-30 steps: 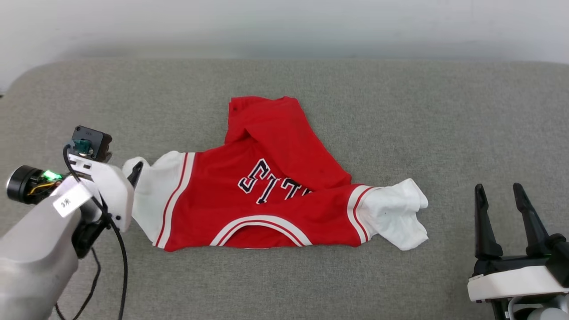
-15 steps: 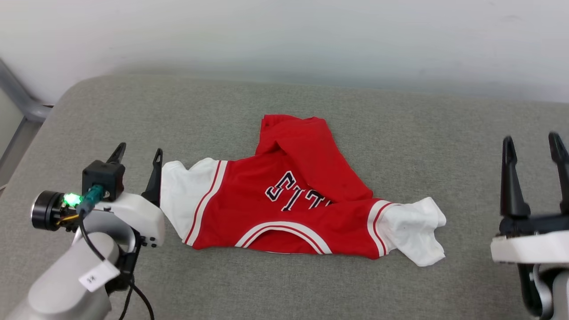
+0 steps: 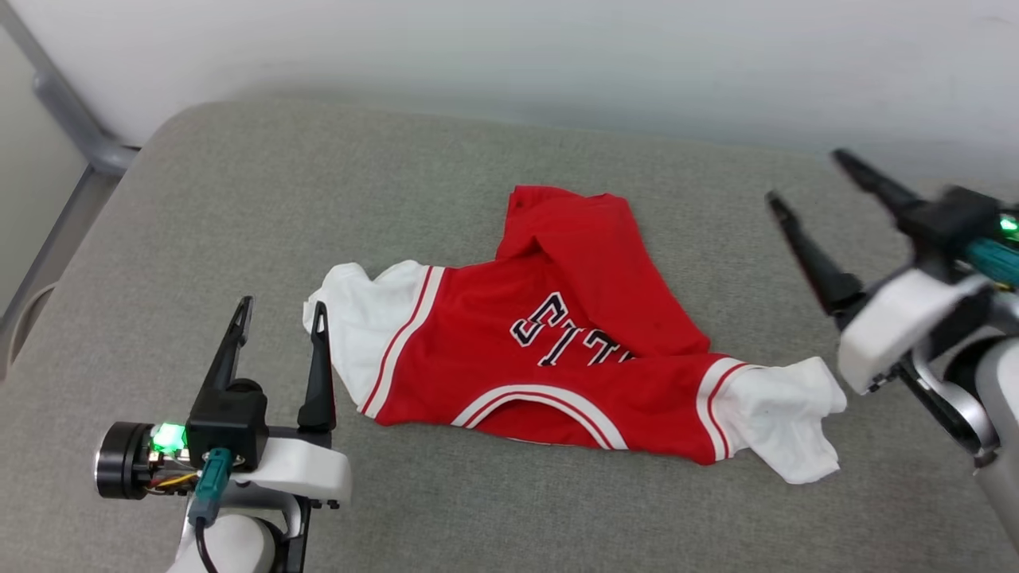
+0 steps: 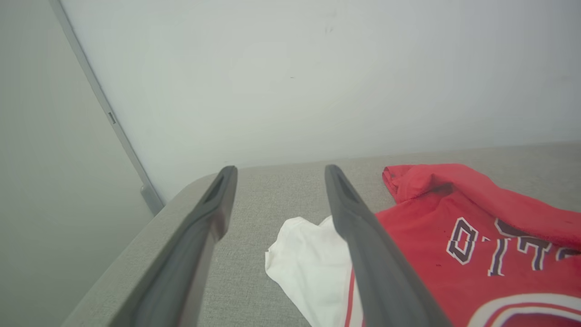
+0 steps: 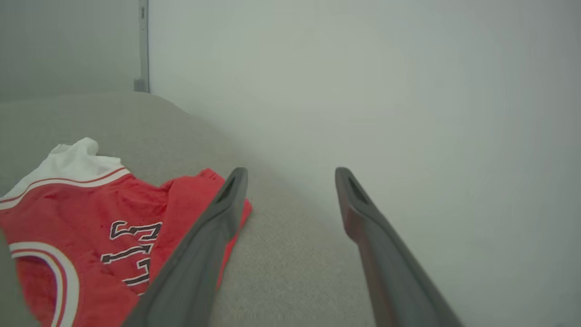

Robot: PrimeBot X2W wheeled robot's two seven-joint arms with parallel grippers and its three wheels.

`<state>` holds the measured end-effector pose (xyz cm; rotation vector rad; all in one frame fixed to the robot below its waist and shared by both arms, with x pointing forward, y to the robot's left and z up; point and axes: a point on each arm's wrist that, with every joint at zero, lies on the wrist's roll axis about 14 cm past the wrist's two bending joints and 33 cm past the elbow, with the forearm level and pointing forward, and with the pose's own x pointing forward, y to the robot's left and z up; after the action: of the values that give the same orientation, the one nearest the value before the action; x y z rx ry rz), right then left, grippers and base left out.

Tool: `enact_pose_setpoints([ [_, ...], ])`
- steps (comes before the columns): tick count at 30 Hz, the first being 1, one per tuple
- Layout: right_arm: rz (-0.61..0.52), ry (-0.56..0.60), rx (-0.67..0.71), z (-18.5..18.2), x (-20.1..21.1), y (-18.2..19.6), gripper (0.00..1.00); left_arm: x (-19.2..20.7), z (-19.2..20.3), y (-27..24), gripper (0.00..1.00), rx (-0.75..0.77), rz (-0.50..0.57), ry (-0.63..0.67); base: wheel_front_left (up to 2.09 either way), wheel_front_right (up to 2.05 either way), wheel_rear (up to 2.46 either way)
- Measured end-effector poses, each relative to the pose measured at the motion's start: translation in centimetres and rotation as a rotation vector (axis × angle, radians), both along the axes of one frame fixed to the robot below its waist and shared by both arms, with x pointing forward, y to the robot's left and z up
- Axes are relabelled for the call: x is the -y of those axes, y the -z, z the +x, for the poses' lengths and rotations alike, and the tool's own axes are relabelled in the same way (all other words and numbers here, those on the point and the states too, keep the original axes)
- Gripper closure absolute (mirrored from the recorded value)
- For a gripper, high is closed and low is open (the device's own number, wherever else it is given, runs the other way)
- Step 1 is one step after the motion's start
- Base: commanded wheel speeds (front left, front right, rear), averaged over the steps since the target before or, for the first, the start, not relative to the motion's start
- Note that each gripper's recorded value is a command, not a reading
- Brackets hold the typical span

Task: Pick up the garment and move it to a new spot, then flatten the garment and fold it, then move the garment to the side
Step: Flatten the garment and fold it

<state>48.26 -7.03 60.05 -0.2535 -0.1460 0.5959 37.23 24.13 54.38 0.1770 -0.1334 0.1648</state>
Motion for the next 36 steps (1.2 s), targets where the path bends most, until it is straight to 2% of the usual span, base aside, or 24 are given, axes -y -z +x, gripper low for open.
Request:
enact_pose_setpoints([
  [4,-0.188,-0.101,-0.263,0.2,-2.5,4.5,0.00,-0.1,-0.5,0.3,0.00,0.008,-0.010,-0.030,0.00,0.00,0.00],
  [8,-0.404,-0.150,-0.506,-0.1,-2.8,9.2,0.00,-0.1,-0.7,1.1,0.00,-0.007,-0.033,-0.051,0.00,0.00,0.00],
  [13,-0.557,-0.208,-0.747,-1.0,-3.2,13.6,0.00,-0.2,-0.6,2.2,0.00,-0.029,-0.051,-0.072,0.00,0.00,0.00],
  [23,-0.737,-0.258,-0.994,-2.7,-2.7,22.9,0.00,-0.9,0.0,3.8,0.00,-0.070,-0.057,-0.110,0.00,0.00,0.00],
  [29,-0.745,-0.276,-1.007,-2.5,-2.8,24.6,0.00,-1.3,0.3,4.2,0.00,-0.080,-0.050,-0.120,0.00,0.00,0.00],
  [30,-0.741,-0.279,-0.995,-2.4,-2.8,24.5,0.64,-1.3,0.3,4.2,0.00,-0.079,-0.050,-0.122,0.00,0.00,0.00],
  [31,-0.728,-0.285,-0.978,-2.4,-3.0,24.4,1.00,-1.3,0.4,4.2,0.00,-0.078,-0.053,-0.122,0.00,0.00,0.00],
  [36,-0.606,-0.305,-0.891,-1.8,-4.3,23.0,1.00,-0.9,0.6,4.0,0.00,-0.070,-0.056,-0.105,0.00,0.00,0.00],
])
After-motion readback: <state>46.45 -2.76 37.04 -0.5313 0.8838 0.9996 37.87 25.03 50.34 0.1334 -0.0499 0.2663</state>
